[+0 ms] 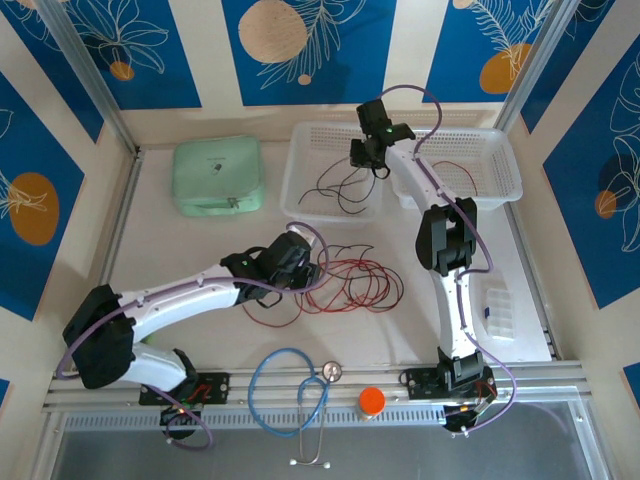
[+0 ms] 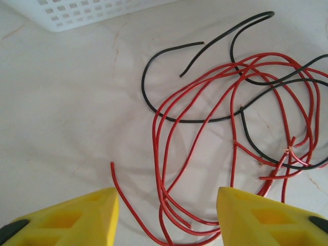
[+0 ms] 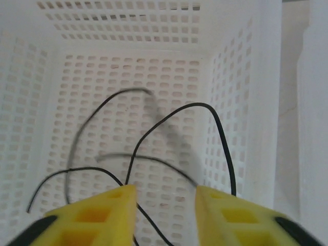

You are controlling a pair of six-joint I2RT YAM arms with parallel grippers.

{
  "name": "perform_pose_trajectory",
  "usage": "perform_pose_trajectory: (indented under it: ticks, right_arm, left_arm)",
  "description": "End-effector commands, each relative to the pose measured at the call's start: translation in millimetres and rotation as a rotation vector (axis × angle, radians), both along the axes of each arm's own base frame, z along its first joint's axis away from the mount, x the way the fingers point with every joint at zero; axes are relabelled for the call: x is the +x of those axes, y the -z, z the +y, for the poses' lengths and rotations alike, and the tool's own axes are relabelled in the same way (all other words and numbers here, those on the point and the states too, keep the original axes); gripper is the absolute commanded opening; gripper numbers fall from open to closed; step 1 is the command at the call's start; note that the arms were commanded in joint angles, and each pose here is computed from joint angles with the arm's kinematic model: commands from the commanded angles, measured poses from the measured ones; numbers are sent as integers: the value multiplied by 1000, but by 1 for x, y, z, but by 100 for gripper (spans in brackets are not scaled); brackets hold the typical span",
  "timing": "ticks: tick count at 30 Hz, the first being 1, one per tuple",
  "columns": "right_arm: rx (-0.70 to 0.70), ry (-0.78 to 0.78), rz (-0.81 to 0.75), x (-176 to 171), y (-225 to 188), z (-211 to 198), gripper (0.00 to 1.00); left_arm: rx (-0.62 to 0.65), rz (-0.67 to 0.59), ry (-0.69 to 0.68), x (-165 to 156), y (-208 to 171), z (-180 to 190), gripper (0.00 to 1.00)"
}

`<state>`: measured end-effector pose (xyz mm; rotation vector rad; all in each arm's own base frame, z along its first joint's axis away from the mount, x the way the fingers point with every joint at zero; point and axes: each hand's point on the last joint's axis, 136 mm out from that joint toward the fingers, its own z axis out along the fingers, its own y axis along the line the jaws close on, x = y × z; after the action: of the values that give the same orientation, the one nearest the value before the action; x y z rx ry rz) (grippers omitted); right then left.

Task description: Untangle the cables

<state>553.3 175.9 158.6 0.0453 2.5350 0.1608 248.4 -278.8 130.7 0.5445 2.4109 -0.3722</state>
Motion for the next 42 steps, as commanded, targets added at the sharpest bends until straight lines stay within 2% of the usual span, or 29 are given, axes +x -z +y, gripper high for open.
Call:
perform_pose_trajectory:
  ticks: [1, 3, 7, 12, 21, 28, 35, 39, 42]
  right_arm:
    - [-1, -20, -10, -13, -19, 10, 45]
    - [1, -43, -33, -20, -35, 16, 52]
    - [-5, -80, -72, -42, -65, 25, 53]
    - [29, -103, -111, -97, -86, 28, 52]
    - [183, -147, -36, -205, -57, 31, 48]
    - [192, -152, 40, -247, -31, 30, 43]
    - [199, -130, 47, -262, -28, 23, 42]
    - [205, -121, 35, -269, -32, 18, 41]
    - [223, -123, 42, -276, -33, 17, 41]
  left_arm:
    - [-5, 52, 18, -10, 1, 3, 56]
    - [0, 71, 29, -13, 3, 2, 57]
    - [18, 128, 52, -21, 12, 0, 58]
    - [45, 234, 77, -36, 36, 0, 57]
    - [88, 315, 79, -44, 71, 1, 54]
    - [124, 347, 64, -54, 78, 14, 51]
    - [133, 362, 56, -61, 84, 24, 40]
    - [134, 343, 48, -57, 83, 23, 21]
    - [121, 303, 43, -50, 71, 21, 1]
